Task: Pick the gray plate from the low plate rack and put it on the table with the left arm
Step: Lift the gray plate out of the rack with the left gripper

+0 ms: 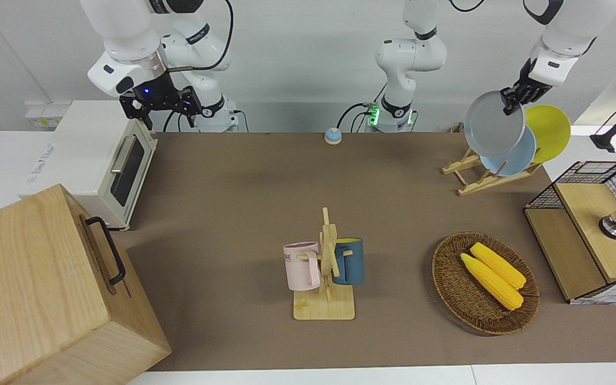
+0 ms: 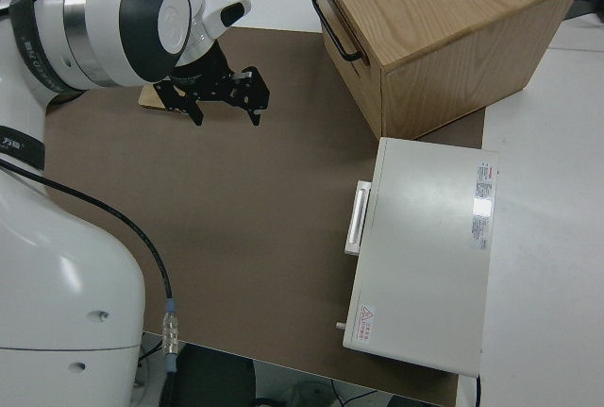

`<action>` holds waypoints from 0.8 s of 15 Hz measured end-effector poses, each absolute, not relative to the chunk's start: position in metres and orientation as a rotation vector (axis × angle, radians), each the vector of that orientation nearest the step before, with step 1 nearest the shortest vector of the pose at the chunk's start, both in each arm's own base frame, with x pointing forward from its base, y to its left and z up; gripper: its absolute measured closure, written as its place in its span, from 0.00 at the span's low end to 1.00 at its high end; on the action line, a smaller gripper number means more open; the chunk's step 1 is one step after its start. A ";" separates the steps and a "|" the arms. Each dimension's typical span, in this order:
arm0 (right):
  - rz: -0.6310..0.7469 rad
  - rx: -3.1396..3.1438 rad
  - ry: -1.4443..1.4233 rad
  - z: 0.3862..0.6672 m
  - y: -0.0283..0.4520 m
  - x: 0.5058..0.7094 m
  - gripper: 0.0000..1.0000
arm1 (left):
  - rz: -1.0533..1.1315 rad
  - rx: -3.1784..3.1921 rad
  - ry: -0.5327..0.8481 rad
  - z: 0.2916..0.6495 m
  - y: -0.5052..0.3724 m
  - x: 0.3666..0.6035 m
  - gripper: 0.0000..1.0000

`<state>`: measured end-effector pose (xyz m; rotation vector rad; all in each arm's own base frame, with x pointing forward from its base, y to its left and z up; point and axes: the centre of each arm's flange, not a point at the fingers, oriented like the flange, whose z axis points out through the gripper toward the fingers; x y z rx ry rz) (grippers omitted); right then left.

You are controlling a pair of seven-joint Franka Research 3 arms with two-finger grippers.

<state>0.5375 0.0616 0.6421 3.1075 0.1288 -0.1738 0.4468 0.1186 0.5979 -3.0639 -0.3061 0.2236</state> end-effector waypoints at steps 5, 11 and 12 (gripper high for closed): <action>-0.174 3.108 0.129 0.642 0.062 0.537 0.01 | 0.315 -3.206 -0.281 0.570 0.085 0.469 0.89; -0.174 3.108 0.129 0.642 0.062 0.537 0.01 | 0.458 -3.317 -0.196 0.535 0.023 0.493 0.89; -0.174 3.108 0.129 0.642 0.062 0.537 0.01 | 0.483 -3.335 -0.188 0.529 0.014 0.496 0.89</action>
